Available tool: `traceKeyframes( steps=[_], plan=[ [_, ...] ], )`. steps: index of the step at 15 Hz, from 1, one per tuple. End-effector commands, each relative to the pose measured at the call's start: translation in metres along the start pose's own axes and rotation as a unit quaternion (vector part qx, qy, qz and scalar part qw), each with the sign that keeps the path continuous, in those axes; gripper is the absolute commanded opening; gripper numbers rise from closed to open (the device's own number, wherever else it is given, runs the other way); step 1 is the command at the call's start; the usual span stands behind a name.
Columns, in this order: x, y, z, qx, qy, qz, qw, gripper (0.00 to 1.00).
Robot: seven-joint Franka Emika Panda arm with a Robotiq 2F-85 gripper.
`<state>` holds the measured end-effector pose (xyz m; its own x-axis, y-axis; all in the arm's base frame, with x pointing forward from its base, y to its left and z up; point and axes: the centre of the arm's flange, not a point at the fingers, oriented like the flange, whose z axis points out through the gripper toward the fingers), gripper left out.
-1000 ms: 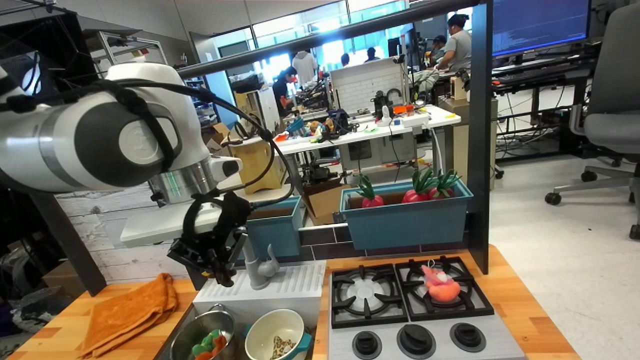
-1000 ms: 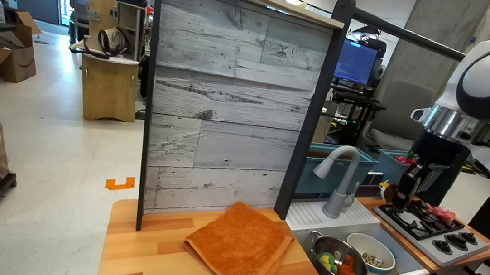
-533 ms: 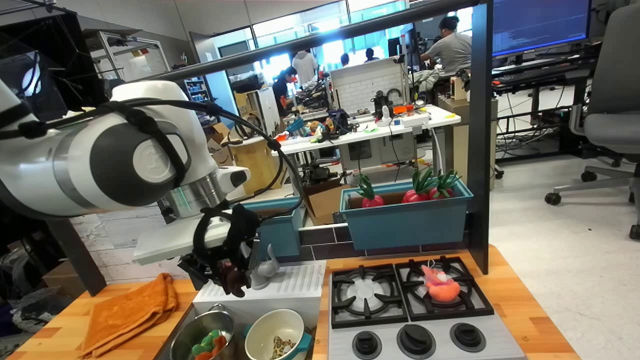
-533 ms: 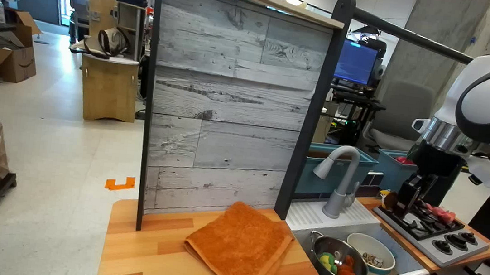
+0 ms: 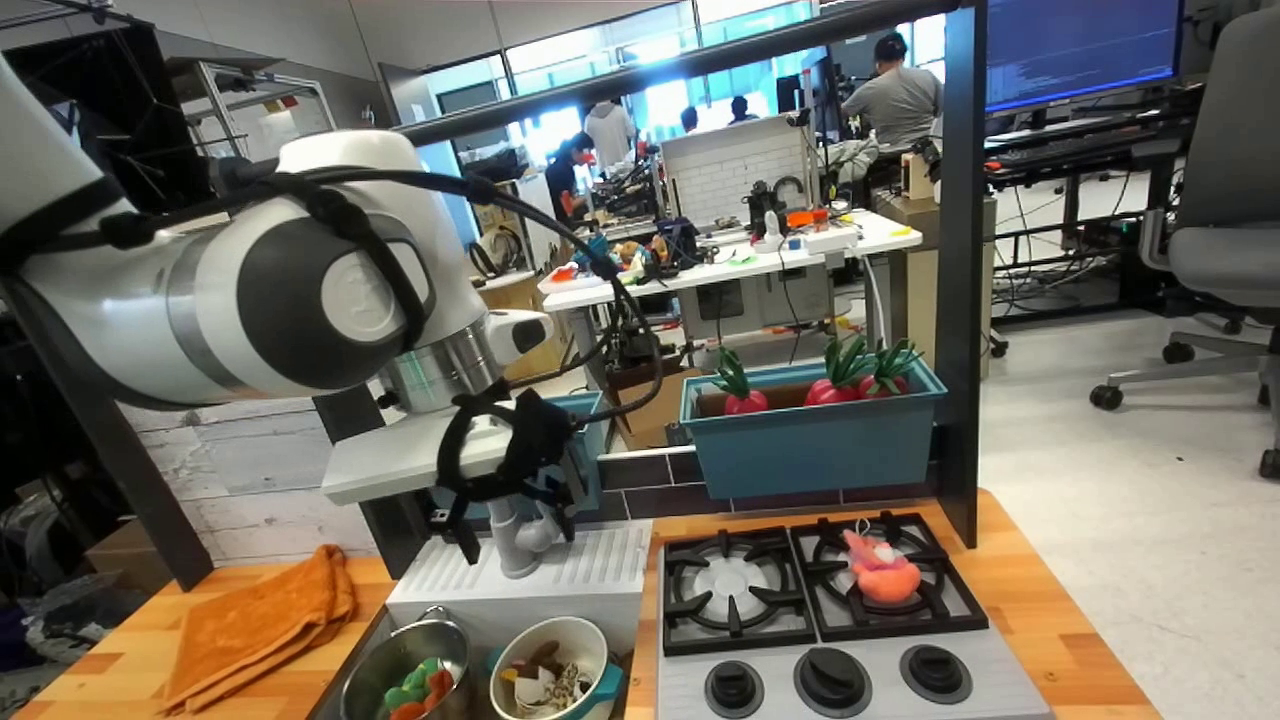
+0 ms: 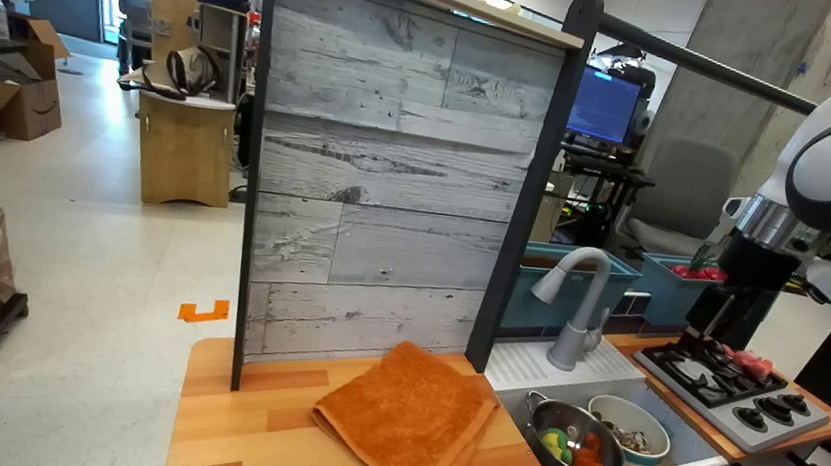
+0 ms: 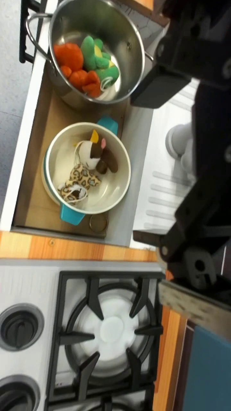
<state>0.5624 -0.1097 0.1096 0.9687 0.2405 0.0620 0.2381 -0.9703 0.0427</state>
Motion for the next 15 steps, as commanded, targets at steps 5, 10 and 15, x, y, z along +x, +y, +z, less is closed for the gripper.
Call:
traceKeyframes(
  steps=[5,10,15],
  plan=[
    [-0.025,0.178,-0.014,-0.099,0.007,0.157,0.9826,1.0],
    [-0.055,0.217,-0.023,-0.123,0.004,0.19,0.9742,1.0],
    [-0.029,0.256,0.009,-0.177,0.031,0.211,0.9609,1.0]
  ],
)
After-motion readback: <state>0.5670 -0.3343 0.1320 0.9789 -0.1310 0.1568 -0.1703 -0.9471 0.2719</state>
